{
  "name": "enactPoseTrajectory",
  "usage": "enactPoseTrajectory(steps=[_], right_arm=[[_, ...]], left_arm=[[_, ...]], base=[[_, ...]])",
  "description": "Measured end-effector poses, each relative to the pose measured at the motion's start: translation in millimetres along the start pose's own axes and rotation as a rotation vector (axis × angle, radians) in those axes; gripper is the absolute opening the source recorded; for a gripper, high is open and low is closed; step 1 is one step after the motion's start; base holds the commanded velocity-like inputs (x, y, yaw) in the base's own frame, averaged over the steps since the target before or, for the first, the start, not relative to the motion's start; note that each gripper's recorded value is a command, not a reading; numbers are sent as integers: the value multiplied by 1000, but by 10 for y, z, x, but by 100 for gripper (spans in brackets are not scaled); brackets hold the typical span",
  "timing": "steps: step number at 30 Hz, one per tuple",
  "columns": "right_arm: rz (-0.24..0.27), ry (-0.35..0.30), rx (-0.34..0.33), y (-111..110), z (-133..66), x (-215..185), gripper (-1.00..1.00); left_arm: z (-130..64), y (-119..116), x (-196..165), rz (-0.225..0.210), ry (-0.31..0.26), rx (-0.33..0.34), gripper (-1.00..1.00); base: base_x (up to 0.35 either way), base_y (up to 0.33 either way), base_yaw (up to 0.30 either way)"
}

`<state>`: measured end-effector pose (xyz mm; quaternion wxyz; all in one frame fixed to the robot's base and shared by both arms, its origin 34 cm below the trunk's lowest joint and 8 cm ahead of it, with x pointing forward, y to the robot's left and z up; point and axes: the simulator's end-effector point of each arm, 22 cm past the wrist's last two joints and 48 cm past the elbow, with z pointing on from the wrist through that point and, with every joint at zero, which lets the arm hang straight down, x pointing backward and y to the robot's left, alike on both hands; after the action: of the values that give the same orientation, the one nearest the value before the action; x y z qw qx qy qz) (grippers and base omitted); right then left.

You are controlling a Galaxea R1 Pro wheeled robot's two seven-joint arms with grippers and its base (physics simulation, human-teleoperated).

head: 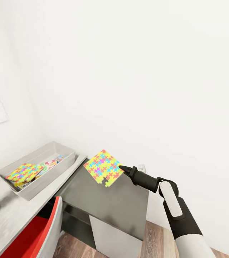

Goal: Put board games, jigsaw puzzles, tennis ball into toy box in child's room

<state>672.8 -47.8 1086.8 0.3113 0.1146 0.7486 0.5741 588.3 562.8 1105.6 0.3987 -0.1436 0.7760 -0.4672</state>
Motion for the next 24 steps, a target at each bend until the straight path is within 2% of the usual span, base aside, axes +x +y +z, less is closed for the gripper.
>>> enactPoseTrajectory(steps=[24], right_arm=[[-5,-6,-1,9,-5,-20,-100]], left_arm=[[1,62,59,2,3,-10,100]], base=[[0,0,4]])
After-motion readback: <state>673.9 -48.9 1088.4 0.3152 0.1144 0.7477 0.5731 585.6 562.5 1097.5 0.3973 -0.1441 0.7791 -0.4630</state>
